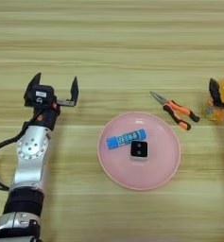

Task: Move the objects on the table

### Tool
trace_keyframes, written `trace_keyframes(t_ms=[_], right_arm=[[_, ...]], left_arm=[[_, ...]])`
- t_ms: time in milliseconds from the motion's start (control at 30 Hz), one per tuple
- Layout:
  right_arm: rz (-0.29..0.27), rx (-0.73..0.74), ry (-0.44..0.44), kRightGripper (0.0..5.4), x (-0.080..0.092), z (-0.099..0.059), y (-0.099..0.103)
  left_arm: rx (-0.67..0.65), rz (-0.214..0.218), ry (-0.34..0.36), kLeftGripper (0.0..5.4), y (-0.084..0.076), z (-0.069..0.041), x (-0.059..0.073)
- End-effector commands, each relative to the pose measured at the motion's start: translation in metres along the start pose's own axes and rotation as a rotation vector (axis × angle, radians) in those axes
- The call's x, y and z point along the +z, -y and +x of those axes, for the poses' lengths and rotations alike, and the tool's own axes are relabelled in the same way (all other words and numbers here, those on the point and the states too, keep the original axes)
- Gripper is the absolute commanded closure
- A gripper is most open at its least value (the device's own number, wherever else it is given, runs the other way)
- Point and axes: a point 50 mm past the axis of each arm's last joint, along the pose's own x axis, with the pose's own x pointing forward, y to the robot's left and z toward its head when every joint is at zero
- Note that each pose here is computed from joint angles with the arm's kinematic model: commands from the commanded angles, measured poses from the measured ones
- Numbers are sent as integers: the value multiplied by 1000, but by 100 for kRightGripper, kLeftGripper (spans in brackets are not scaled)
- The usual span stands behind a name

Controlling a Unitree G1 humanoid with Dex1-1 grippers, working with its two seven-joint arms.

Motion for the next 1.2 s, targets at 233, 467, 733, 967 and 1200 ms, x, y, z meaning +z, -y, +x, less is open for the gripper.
trace_keyframes(t_ms=[233,467,733,967,1200], right_arm=[[-38,22,-5,180,3,8,6],[-85,62,79,180,25,10,1],[-168,196,234,180,70,12,-13],[-198,358,299,180,94,14,-28],[-237,558,266,180,90,12,-47]], left_arm=[[5,14,32,0,-3,6,7],[0,15,26,0,-2,6,7],[-22,12,23,0,1,7,7],[-124,-35,51,0,6,8,15],[-405,-68,94,0,14,4,35]])
